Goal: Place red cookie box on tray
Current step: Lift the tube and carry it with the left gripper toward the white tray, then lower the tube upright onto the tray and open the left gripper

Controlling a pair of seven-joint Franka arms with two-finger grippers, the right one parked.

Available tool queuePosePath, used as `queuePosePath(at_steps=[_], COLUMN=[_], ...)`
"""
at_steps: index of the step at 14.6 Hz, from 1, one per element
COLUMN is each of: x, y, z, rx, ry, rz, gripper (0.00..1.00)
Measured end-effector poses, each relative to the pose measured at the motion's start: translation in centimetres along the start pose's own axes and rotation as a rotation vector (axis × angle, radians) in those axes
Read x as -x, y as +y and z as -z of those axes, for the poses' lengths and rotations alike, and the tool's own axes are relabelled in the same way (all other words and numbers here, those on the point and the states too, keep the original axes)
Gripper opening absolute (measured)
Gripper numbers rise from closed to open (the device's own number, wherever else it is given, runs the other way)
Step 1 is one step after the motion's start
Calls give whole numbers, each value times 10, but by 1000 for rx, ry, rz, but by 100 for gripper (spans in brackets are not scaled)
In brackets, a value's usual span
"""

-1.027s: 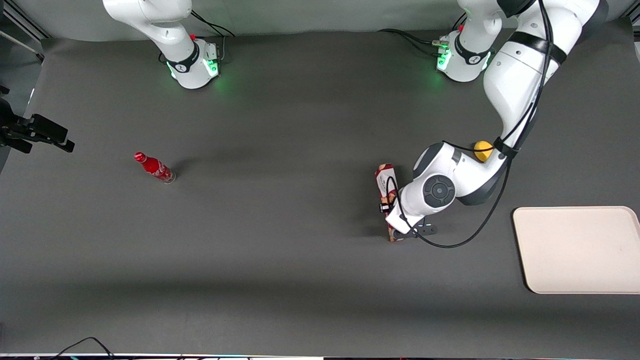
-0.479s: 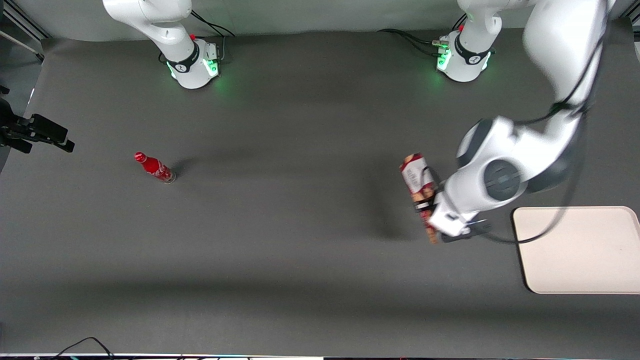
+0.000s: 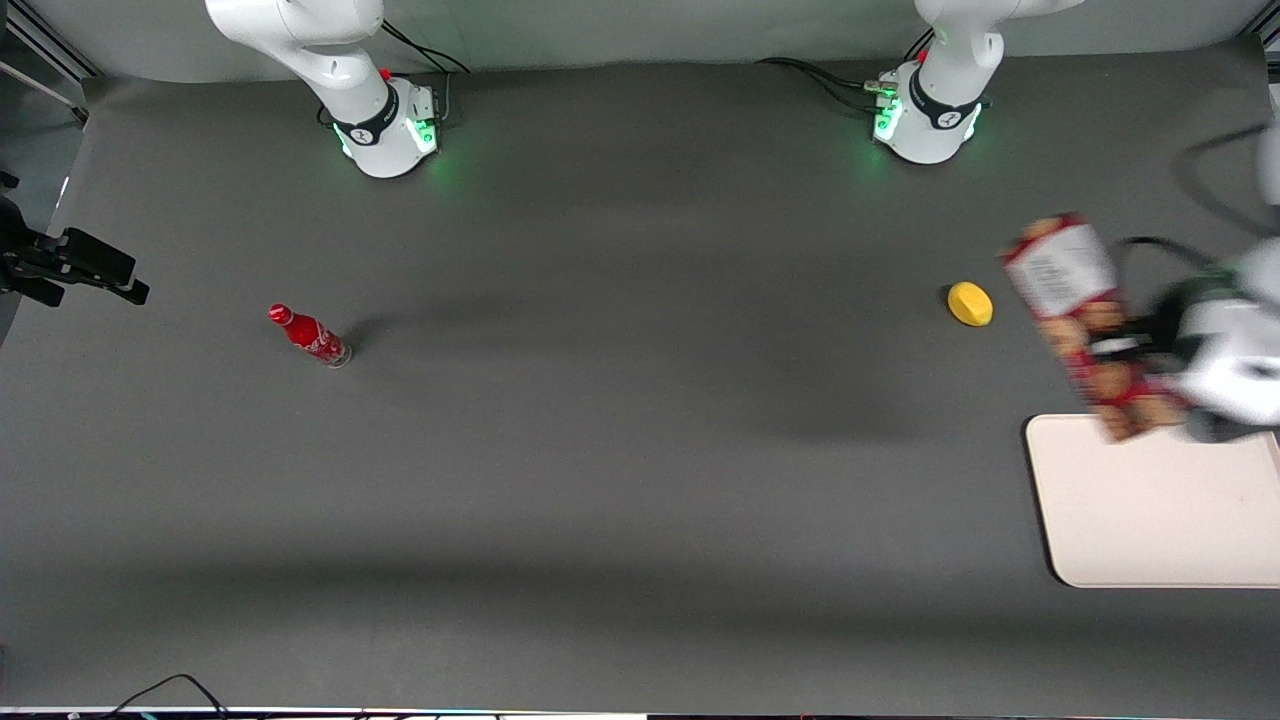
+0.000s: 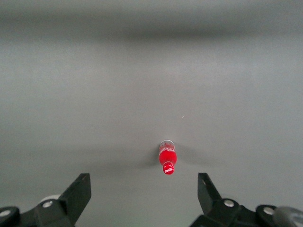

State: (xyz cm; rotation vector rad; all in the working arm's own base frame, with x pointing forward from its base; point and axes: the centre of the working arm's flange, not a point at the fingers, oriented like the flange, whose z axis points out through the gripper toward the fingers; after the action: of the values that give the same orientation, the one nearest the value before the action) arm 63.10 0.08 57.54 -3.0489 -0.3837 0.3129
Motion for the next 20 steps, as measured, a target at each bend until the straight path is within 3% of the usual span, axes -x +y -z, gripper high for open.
queuePosePath(at_steps=[3, 6, 11, 15, 20], x=[-37, -82, -162, -192, -215], y=[-134, -219, -262, -288, -294], z=[-21, -77, -221, -307, -339], rx=[-23, -81, -179, -203, -227], ry=[-1, 13, 29, 74, 121], rz=[-109, -234, -292, -281, -314], gripper=[12, 12, 12, 12, 15])
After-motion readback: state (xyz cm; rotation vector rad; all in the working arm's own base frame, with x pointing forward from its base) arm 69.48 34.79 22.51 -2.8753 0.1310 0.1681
